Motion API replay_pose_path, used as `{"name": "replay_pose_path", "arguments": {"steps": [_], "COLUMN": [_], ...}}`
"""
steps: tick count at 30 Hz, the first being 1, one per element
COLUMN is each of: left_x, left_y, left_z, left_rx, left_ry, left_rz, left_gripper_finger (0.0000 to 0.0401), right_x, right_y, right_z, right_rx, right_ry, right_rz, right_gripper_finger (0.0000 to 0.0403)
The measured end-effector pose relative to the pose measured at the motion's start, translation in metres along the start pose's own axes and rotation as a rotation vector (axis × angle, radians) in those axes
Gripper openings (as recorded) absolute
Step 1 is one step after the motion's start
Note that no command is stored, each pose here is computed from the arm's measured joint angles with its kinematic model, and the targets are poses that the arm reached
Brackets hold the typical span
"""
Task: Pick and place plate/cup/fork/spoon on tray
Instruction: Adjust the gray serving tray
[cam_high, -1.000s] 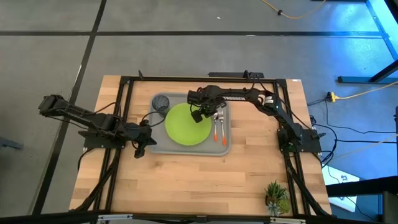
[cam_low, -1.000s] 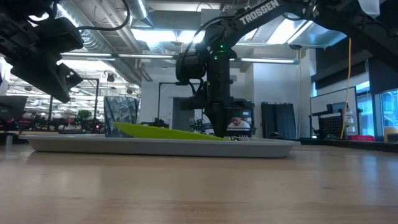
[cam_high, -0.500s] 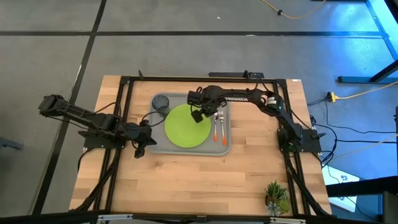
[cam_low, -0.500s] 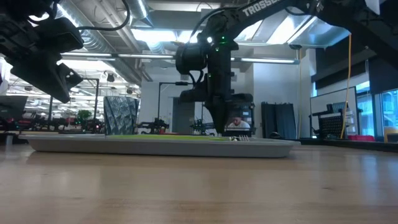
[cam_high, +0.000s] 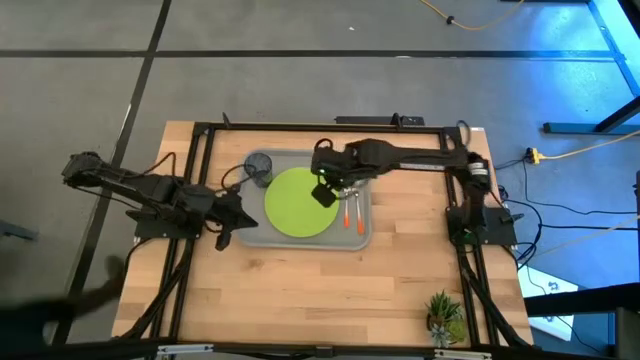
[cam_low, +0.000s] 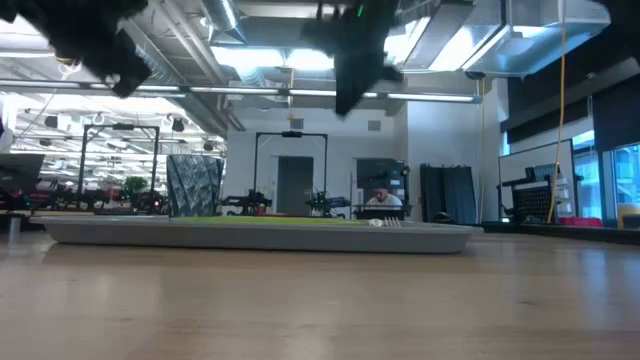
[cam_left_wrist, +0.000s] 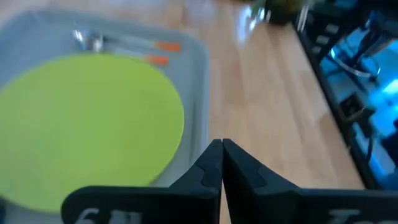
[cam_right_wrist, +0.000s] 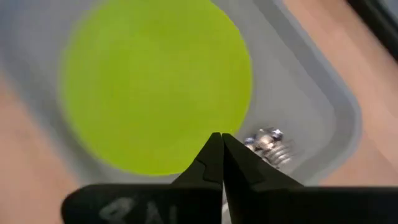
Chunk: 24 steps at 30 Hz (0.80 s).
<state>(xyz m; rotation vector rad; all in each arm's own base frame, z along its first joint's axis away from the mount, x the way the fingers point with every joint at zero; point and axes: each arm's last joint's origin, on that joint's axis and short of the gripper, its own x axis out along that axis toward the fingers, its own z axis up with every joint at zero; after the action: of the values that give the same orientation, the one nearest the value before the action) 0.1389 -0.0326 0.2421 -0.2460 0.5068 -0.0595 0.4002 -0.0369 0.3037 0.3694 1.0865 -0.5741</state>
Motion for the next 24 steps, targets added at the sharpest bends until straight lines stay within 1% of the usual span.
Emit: {"name": "replay_pose_path", "arguments": {"steps": [4,7,10,12,14,17,20,24], "left_x": [-0.013,-0.024,-0.036,-0.042,-0.046,-0.047,-0.047,-0.047], "left_y": [-0.006,-0.01,-0.012,-0.012,-0.011,-0.011,-0.011,-0.011], "left_z": [0.024,0.041,0.055,0.061,0.065,0.066,0.065,0.065], "left_rx": [0.014,0.049,0.072,0.077,0.073,0.071,0.072,0.071], "left_ry": [-0.09,-0.147,-0.19,-0.204,-0.219,-0.225,-0.218,-0.222], "left_rz": [0.002,0.017,0.075,0.122,0.158,0.176,0.184,0.183], "left_gripper_finger": [0.0,0.0,0.0,0.0,0.0,0.0,0.0,0.0], "right_x": [-0.047,-0.08,-0.109,-0.127,-0.143,-0.163,-0.18,-0.197], "right_y": [0.011,0.02,0.026,0.028,0.03,0.029,0.025,0.022], "right_z": [-0.01,-0.023,-0.037,-0.048,-0.059,-0.075,-0.089,-0.103], "right_rx": [-0.117,-0.205,-0.297,-0.341,-0.382,-0.408,-0.391,-0.358], "right_ry": [-0.114,-0.187,-0.25,-0.28,-0.309,-0.348,-0.381,-0.421], "right_rz": [0.093,0.157,0.21,0.242,0.25,0.219,0.184,0.196], "right_gripper_finger": [0.0,0.0,0.0,0.0,0.0,0.0,0.0,0.0]}}
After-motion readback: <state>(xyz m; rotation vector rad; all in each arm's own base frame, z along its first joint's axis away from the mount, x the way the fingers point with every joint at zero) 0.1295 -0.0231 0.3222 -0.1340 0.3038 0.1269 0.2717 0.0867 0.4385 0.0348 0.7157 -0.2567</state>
